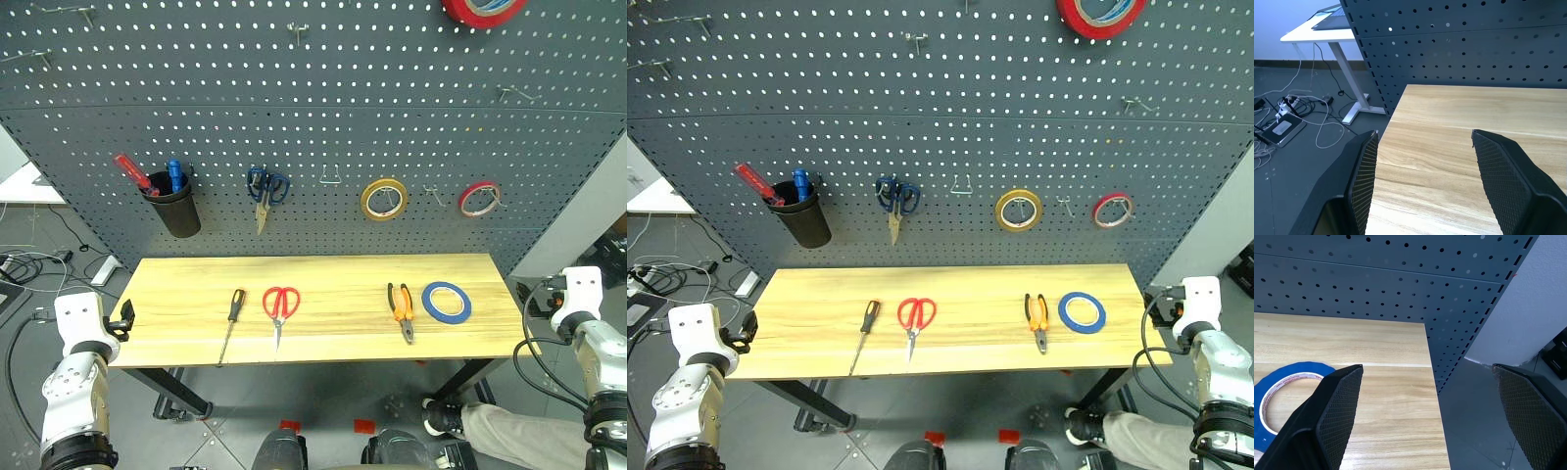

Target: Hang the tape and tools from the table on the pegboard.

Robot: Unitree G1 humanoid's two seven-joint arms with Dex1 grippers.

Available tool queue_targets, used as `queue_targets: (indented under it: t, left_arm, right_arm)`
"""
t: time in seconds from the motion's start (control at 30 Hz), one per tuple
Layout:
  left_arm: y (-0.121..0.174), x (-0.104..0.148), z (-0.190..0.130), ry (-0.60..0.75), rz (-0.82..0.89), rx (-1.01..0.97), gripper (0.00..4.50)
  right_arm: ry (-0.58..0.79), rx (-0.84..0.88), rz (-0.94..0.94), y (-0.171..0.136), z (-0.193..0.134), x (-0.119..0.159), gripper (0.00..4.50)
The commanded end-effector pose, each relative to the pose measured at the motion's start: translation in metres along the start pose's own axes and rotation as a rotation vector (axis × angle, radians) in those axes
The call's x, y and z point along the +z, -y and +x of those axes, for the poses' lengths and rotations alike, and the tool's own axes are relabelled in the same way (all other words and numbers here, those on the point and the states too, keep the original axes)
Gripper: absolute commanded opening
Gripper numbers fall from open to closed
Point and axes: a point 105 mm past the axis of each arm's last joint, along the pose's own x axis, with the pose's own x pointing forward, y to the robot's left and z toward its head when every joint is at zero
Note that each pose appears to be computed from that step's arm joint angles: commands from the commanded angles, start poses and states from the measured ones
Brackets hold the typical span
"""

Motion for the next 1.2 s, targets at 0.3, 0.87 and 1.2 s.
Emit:
queue_targets:
  t: [0.3, 0.87, 1.2]
  left_arm:
    - [-0.012, 0.018, -0.004, 0.061, 0.061, 0.031, 3.2]
    - [0.086, 0.015, -0.036, 0.001, -0.014, -0.367, 3.2]
    - [0.215, 0.102, -0.084, 0.229, 0.296, -1.048, 3.2]
  right_arm:
    - [0.099, 0.014, -0.017, 0.003, 0.0, 0.027, 4.5]
    - [0.006, 0.461, -0.302, -0.114, -0.027, 0.027, 4.5]
    - [-0.09, 0.563, -0.384, -0.128, 0.001, 0.045, 4.5]
